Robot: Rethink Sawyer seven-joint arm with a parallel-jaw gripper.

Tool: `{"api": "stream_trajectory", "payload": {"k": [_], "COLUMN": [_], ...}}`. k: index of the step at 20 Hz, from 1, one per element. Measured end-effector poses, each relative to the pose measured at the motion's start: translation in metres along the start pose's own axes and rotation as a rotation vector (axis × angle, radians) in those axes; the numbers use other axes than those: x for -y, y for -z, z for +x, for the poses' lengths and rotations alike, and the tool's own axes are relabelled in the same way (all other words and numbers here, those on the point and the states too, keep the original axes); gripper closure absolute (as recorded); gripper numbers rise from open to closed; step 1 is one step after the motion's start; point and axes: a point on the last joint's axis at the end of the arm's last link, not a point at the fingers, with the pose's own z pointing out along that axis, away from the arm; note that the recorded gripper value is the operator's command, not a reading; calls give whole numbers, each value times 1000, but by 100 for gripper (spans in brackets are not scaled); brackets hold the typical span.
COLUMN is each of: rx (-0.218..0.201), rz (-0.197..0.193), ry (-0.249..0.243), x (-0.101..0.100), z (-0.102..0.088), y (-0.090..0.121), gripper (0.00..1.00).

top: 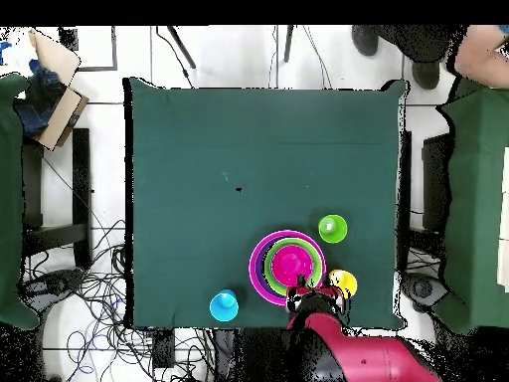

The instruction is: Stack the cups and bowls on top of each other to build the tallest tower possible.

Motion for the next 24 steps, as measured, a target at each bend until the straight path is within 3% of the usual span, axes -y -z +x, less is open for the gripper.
{"api": "stream_trajectory", "payload": {"k": [4, 7, 9, 12, 17, 21, 24], "rx": [19, 0, -10, -43, -61, -67, -65], "rz": [-18, -36, -42, -58, -70, -85, -90], "ry": [-51, -78, -81, -73, -79, -104, -115], "x": [4, 4, 3, 3, 9, 21, 26], "z": [-19, -35, -41, -65, -89, -122, -133], "y": [2, 1, 0, -6, -11, -14, -13], "gripper": [0, 0, 0, 0, 0, 0, 0]}}
